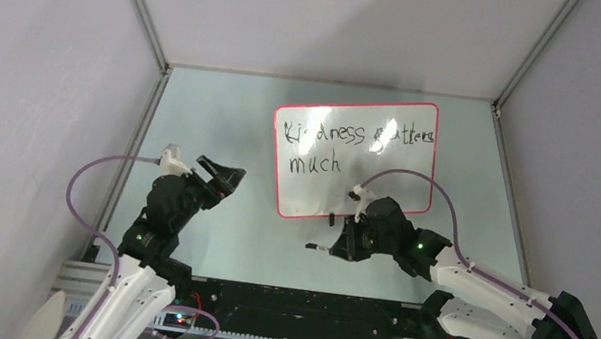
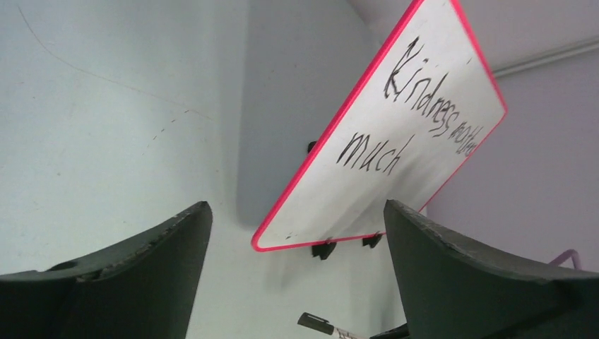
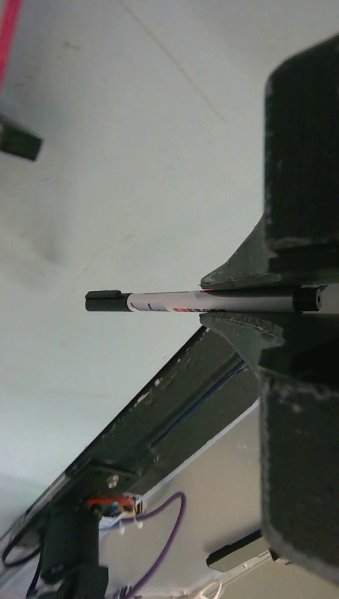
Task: Write a sentence on the whiteboard
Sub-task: Put down the whiteboard marker at the center of the board.
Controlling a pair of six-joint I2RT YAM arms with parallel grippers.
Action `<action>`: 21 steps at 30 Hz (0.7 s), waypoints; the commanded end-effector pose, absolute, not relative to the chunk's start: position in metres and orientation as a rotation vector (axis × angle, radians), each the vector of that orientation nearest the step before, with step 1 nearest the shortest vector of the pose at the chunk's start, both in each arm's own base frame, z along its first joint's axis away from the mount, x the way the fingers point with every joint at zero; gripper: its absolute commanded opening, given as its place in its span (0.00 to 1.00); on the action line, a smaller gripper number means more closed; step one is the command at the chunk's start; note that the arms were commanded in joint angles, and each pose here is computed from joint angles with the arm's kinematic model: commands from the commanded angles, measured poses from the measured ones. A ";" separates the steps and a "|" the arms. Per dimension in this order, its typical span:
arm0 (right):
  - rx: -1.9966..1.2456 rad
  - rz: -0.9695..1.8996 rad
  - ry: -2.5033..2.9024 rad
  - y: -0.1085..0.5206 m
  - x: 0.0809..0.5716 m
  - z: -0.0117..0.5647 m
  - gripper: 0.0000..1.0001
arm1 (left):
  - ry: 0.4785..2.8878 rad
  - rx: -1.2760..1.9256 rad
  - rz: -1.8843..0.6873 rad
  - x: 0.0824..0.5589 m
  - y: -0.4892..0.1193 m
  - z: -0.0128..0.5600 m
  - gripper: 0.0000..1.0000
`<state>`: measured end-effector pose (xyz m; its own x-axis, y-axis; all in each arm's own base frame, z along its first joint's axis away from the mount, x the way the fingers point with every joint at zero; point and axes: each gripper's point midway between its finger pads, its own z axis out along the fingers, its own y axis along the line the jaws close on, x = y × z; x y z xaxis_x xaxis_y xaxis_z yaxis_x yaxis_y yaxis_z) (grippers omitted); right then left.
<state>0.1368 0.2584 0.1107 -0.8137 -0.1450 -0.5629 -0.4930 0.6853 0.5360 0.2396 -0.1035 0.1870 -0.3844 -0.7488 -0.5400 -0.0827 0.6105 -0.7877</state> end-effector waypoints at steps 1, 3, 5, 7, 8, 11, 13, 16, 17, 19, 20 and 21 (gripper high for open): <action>-0.400 0.926 2.465 0.249 0.138 0.095 0.00 | 1.849 -0.477 -0.745 0.242 -0.101 0.193 0.99; -0.371 0.892 2.474 0.244 0.144 0.090 0.05 | 1.849 -0.466 -0.733 0.243 -0.100 0.191 0.99; -0.346 0.864 2.471 0.240 0.150 0.088 0.24 | 1.839 -0.458 -0.727 0.242 -0.099 0.192 0.99; -0.308 0.836 2.464 0.235 0.157 0.088 0.66 | 1.829 -0.476 -0.695 0.243 -0.093 0.191 0.99; -0.295 0.822 2.468 0.231 0.158 0.088 0.91 | 1.834 -0.482 -0.680 0.243 -0.091 0.189 0.99; -0.191 0.735 2.431 0.213 0.174 0.098 0.99 | 1.824 -0.465 -0.651 0.245 -0.088 0.190 0.99; -0.113 0.657 2.379 0.195 0.184 0.109 0.99 | 1.797 -0.420 -0.665 0.244 -0.090 0.191 0.99; 0.019 0.580 2.250 0.162 0.195 0.136 0.99 | 1.723 -0.414 -0.644 0.246 -0.084 0.196 0.99; 0.072 0.519 2.204 0.148 0.202 0.142 0.99 | 1.699 -0.422 -0.609 0.246 -0.077 0.194 0.99; 0.169 0.406 2.093 0.115 0.210 0.159 0.99 | 1.672 -0.448 -0.534 0.249 -0.064 0.192 0.99; 0.271 0.309 2.015 0.087 0.215 0.170 0.99 | 1.663 -0.484 -0.473 0.250 -0.053 0.189 0.99; 0.339 0.268 1.984 0.073 0.215 0.173 0.99 | 1.667 -0.491 -0.432 0.251 -0.047 0.186 0.99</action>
<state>0.1977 0.1485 0.1465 -0.6204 0.2395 -0.7468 -0.1636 0.8918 0.4218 0.2404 -0.0801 0.1780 -0.2705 -0.5965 -0.7556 0.0149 0.7822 -0.6229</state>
